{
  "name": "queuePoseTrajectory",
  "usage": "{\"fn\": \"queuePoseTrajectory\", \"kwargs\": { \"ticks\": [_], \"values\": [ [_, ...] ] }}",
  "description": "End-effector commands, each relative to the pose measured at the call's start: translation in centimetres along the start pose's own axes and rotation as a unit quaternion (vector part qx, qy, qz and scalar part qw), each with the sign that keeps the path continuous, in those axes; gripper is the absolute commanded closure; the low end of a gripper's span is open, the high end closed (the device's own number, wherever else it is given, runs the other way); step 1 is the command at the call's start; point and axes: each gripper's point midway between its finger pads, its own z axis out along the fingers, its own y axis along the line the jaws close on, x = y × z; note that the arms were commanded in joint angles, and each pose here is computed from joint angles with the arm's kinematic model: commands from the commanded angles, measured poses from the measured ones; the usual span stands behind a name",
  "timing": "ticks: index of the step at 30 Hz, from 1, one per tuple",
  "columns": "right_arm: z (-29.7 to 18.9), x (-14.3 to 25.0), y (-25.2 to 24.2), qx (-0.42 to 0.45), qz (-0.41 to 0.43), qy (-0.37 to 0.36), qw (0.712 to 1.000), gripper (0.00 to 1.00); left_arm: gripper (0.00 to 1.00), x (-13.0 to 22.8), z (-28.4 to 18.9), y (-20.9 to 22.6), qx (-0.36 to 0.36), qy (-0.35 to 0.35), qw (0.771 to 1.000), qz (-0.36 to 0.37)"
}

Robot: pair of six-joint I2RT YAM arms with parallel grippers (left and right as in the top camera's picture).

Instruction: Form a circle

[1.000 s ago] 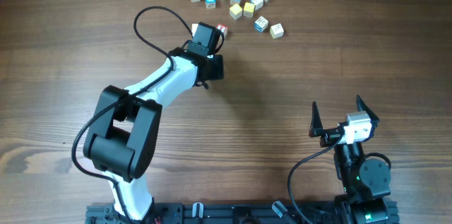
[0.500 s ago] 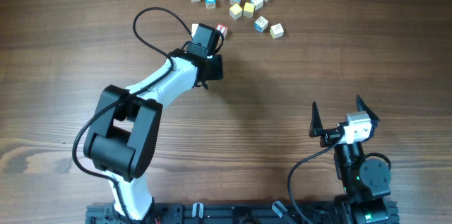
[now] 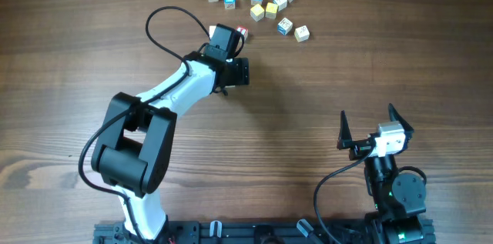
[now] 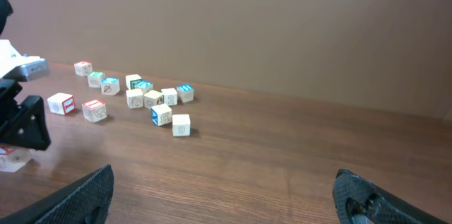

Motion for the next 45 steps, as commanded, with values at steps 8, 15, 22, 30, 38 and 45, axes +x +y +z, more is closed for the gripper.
{"fn": "queuePoseTrajectory", "kwargs": {
  "ticks": [8, 15, 22, 30, 38, 45],
  "values": [
    [0.0, -0.2, 0.0, -0.001, 0.002, -0.005, 1.000, 0.00, 0.96, -15.2, -16.1, -3.7, 0.031, -0.134, 0.989, 0.061],
    [0.0, -0.2, 0.0, -0.001, 0.003, -0.005, 1.000, 0.00, 0.96, -16.7, -14.7, -3.8, 0.019, -0.149, 0.986, 0.068],
    [0.0, -0.2, 0.0, -0.001, 0.003, -0.005, 1.000, 0.00, 0.80, -15.5, -6.7, -2.6, -0.008, -0.093, 0.993, 0.066],
    [0.0, -0.2, 0.0, -0.001, 0.002, -0.005, 1.000, 0.00, 0.79, -13.7, -1.1, 2.3, -0.045, -0.027, 0.998, 0.036],
    [0.0, -0.2, 0.0, -0.001, 0.003, -0.005, 1.000, 0.00, 0.64, -12.2, 1.8, 4.3, -0.059, 0.007, 0.998, 0.026],
    [0.0, -0.2, 0.0, -0.001, 0.002, -0.005, 1.000, 0.00, 0.89, -12.2, 1.9, 4.4, -0.060, 0.007, 0.998, 0.025]
  ]
}}
